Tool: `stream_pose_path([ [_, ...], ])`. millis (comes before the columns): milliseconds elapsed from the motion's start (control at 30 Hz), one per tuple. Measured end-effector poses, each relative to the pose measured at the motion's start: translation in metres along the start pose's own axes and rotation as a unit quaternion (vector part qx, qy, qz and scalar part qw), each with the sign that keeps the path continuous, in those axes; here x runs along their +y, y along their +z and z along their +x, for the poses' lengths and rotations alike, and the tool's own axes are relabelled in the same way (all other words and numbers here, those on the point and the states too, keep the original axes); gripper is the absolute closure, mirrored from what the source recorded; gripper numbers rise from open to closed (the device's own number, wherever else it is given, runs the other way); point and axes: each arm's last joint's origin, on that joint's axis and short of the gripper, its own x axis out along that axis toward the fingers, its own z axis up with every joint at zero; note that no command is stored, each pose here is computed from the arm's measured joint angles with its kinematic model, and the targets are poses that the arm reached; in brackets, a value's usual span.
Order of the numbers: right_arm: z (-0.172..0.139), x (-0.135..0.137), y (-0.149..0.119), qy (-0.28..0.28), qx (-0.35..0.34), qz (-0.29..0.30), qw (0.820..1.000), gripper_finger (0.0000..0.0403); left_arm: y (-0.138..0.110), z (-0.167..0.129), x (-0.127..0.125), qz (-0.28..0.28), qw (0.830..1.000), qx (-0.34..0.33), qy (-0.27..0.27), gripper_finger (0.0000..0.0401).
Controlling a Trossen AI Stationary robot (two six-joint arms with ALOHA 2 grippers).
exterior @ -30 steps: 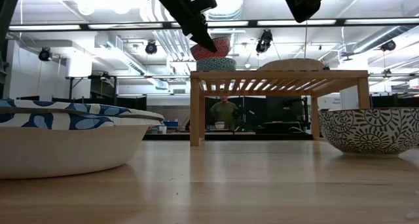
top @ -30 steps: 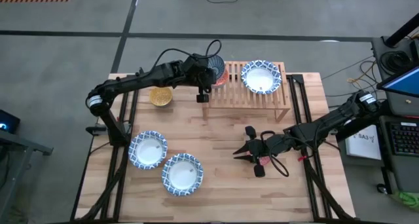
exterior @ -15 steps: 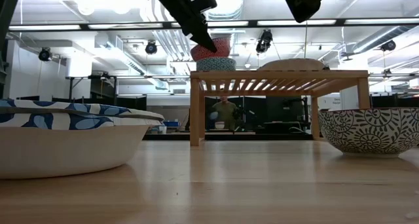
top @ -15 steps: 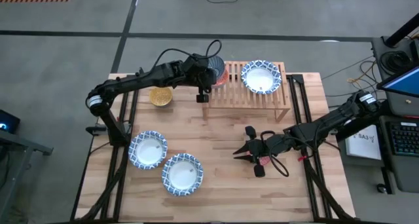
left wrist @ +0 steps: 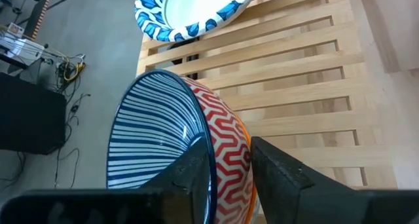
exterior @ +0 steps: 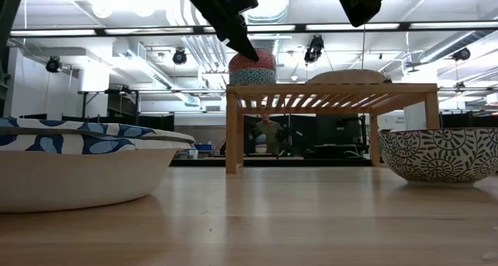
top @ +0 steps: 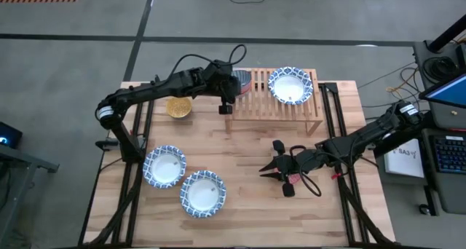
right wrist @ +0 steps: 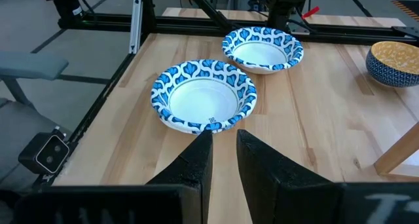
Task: Place and stack bowls onto a shelf
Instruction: Stack the blue patterned bowl on top of the orange patterned bowl on the shelf
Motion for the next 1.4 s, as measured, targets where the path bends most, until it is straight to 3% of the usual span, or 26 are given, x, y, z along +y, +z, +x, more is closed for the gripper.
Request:
stream_pose_path([
  [300,0.000,0.000,0.000,0.000,0.000,0.000,1.000,0.0344,0.003,-0.004,0.003,0.001,1.000,-0.007,0.004,0.0288],
  [600,0.000,0.000,0.000,0.000,0.000,0.000,1.000,0.0344,0.016,-0.024,0.012,0.003,1.000,-0.007,0.004,0.0226],
  [800,0.000,0.000,-0.001,-0.001,0.005,0.006,1.000,0.0344,0.016,-0.055,0.019,0.008,0.998,0.060,-0.034,0.0206],
  [933,0.000,0.000,-0.003,-0.002,0.014,0.007,1.000,0.0344,-0.002,-0.067,0.024,-0.022,0.988,0.136,-0.063,0.0219],
  [1067,0.000,0.000,-0.003,-0.002,0.014,0.007,1.000,0.0344,-0.025,-0.056,0.029,-0.047,0.981,0.177,-0.066,0.0252],
  [1400,0.000,0.000,-0.002,-0.001,0.012,0.007,1.000,0.0344,-0.065,-0.003,0.034,-0.067,0.987,0.147,-0.017,0.0353],
])
